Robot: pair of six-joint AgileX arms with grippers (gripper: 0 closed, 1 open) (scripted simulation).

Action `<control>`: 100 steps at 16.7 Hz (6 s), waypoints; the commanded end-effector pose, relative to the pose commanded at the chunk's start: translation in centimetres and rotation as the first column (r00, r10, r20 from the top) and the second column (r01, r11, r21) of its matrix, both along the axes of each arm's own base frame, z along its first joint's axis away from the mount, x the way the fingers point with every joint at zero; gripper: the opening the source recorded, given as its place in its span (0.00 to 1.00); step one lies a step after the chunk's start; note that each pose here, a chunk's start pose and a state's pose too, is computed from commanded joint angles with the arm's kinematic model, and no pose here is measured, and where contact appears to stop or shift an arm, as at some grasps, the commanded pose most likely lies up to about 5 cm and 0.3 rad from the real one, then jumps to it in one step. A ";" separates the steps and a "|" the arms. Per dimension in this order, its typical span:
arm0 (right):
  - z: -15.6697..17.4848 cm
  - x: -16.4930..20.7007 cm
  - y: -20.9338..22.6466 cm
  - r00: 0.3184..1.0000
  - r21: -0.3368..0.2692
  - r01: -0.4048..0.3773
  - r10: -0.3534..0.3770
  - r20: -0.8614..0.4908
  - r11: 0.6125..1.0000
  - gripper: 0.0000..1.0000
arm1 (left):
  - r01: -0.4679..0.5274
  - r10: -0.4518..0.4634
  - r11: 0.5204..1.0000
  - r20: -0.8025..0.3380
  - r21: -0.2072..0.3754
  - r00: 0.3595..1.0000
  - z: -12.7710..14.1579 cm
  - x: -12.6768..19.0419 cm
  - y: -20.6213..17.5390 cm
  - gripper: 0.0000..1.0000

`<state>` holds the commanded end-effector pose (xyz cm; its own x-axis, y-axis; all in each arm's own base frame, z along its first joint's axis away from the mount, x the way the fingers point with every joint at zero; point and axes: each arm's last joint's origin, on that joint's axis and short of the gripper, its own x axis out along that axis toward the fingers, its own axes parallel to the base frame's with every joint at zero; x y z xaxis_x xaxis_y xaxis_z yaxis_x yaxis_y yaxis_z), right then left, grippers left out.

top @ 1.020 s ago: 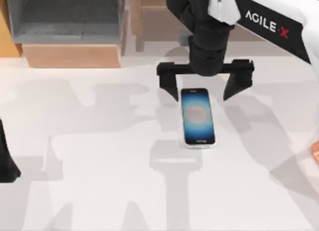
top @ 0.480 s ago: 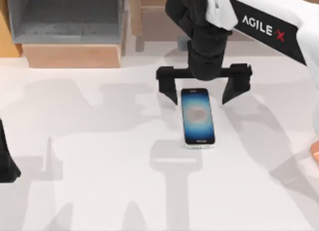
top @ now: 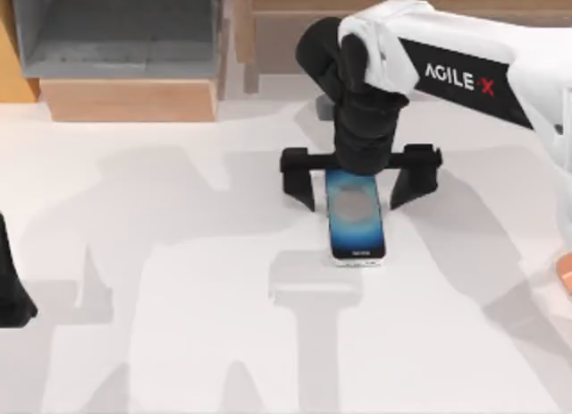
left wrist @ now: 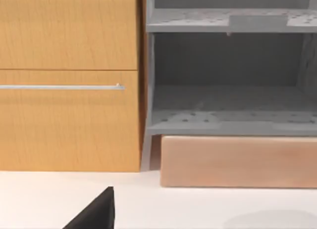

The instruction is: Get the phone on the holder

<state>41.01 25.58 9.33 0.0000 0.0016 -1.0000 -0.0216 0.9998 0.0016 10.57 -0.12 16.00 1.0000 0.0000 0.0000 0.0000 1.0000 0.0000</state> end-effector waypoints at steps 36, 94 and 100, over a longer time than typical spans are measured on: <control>3.9 0.0 -0.3 1.000 -0.003 -0.002 0.002 0.031 1.000 0.00 | 0.000 0.000 1.000 0.000 0.000 1.000 0.0 0.0 0.0 1.00; 12.6 -27.5 -33.3 0.424 0.034 -0.346 0.124 0.897 0.937 0.00 | 0.000 0.000 1.000 0.000 0.000 1.000 0.0 0.0 0.0 1.00; 10.9 -25.6 -32.5 0.428 0.044 -0.336 0.111 0.897 0.941 0.00 | 0.000 0.000 1.000 0.000 0.000 1.000 0.0 0.0 0.0 1.00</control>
